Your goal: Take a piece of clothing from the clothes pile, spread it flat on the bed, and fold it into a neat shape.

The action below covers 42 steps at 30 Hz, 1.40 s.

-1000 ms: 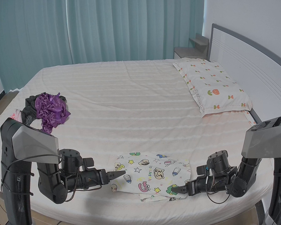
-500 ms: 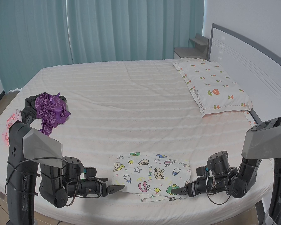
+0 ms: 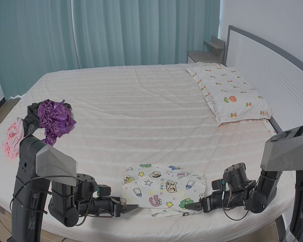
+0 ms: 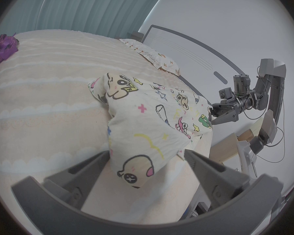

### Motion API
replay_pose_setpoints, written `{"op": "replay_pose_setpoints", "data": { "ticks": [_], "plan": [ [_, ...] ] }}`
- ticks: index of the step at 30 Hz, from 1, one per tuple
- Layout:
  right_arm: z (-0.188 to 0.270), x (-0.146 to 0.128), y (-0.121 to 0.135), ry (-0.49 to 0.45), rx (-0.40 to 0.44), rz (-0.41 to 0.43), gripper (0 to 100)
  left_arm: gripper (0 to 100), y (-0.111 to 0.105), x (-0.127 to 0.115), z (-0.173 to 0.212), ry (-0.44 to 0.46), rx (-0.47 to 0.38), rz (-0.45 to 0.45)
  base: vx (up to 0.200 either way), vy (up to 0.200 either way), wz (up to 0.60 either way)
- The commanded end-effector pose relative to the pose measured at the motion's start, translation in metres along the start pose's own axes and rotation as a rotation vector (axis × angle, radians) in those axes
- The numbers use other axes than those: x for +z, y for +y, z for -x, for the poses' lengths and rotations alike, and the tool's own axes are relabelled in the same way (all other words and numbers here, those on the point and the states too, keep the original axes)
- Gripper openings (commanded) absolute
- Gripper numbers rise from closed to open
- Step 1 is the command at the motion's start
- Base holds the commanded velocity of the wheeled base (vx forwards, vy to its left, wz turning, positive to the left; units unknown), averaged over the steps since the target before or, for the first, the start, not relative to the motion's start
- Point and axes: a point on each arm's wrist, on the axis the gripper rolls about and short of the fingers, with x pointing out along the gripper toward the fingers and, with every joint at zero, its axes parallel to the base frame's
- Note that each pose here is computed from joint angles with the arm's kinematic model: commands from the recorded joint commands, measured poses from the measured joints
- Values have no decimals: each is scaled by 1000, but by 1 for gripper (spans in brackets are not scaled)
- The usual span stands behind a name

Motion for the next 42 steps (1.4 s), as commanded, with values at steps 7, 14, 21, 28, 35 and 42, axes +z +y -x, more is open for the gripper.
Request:
{"op": "replay_pose_setpoints", "data": {
  "ticks": [7,14,21,28,35,42],
  "plan": [
    [1,0,0,-2,1,1,100,0,-6,-8,11,8,-2,11,0,0,0],
    [3,2,1,-8,2,2,100,0,-16,-3,14,2,-27,101,0,0,0],
    [5,3,2,-11,2,3,100,0,-22,8,19,-29,-47,198,0,0,0],
    [6,4,2,-19,3,4,100,0,-28,22,24,-29,-78,321,0,0,0],
    [6,4,2,-16,3,3,100,0,-31,28,27,31,-102,378,0,0,0],
    [6,4,2,-15,2,3,100,0,-30,19,31,86,-81,300,0,0,0]
  ]
}}
